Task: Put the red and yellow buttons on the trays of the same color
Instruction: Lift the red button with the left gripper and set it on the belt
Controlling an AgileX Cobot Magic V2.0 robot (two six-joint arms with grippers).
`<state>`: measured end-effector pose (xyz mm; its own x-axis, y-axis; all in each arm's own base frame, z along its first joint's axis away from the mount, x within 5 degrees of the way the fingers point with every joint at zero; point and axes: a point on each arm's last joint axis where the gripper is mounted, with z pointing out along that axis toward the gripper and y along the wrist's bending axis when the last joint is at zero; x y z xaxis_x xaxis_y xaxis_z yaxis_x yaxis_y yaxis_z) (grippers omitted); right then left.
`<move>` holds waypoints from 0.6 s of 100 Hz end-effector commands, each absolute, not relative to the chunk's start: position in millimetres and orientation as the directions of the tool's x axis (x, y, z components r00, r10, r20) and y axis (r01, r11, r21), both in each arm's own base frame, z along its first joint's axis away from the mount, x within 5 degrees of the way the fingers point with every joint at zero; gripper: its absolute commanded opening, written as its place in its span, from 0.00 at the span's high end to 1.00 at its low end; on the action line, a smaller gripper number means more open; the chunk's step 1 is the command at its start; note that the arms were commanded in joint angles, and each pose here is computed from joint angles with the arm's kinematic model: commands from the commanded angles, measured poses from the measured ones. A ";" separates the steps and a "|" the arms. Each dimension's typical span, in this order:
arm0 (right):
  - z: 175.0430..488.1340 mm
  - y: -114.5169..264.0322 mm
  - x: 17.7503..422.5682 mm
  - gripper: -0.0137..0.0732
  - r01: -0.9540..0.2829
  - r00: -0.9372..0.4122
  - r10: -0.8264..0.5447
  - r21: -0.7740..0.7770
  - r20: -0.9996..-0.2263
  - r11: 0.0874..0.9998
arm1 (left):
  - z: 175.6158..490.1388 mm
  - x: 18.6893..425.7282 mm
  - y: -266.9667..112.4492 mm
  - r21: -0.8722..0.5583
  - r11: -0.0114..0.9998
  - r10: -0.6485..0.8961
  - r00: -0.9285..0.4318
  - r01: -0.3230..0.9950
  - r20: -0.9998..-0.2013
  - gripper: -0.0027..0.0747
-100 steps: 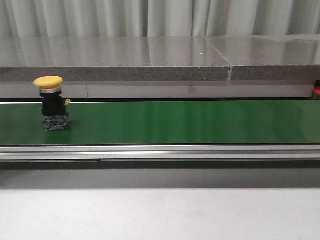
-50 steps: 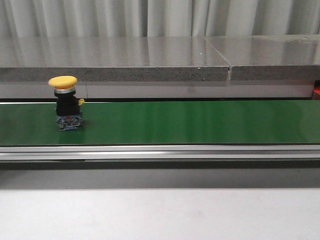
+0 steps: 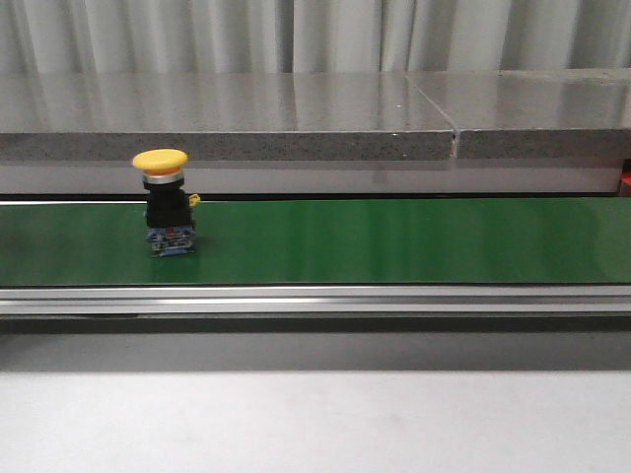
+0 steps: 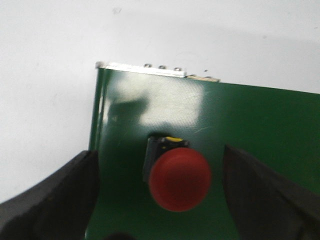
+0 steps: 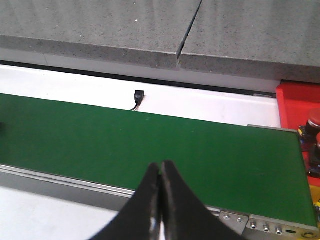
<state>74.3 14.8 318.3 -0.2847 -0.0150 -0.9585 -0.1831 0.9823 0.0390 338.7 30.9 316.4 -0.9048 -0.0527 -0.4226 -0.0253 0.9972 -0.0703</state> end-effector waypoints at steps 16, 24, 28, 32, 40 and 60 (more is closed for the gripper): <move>333.5 14.8 75.3 0.92 -0.188 -0.187 -0.013 0.023 -0.982 0.982 | 368.2 309.7 -18.2 -0.013 0.983 0.129 -0.752 0.181 -0.646 0.95; 333.5 14.8 75.3 0.92 -0.188 -0.187 -0.013 0.023 -0.982 0.982 | 373.0 298.4 -33.7 0.011 0.970 0.184 -0.707 0.242 -0.683 0.99; 333.5 14.8 75.3 0.92 -0.188 -0.187 -0.013 0.023 -0.982 0.982 | 375.1 291.8 -39.7 0.015 0.965 0.195 -0.683 0.260 -0.703 0.99; 333.5 14.8 75.3 0.92 -0.188 -0.186 -0.013 0.023 -0.982 0.982 | 376.3 284.5 -43.3 0.036 0.961 0.216 -0.661 0.276 -0.719 0.99; 333.7 14.8 75.3 0.92 -0.188 -0.184 -0.012 0.023 -0.983 0.982 | 376.5 271.3 -49.5 0.098 0.947 0.273 -0.608 0.305 -0.745 0.99; 334.7 14.8 75.5 0.92 -0.188 -0.174 -0.008 0.025 -0.985 0.982 | 367.7 230.4 -49.7 0.078 0.947 0.244 -0.539 0.313 -0.806 0.99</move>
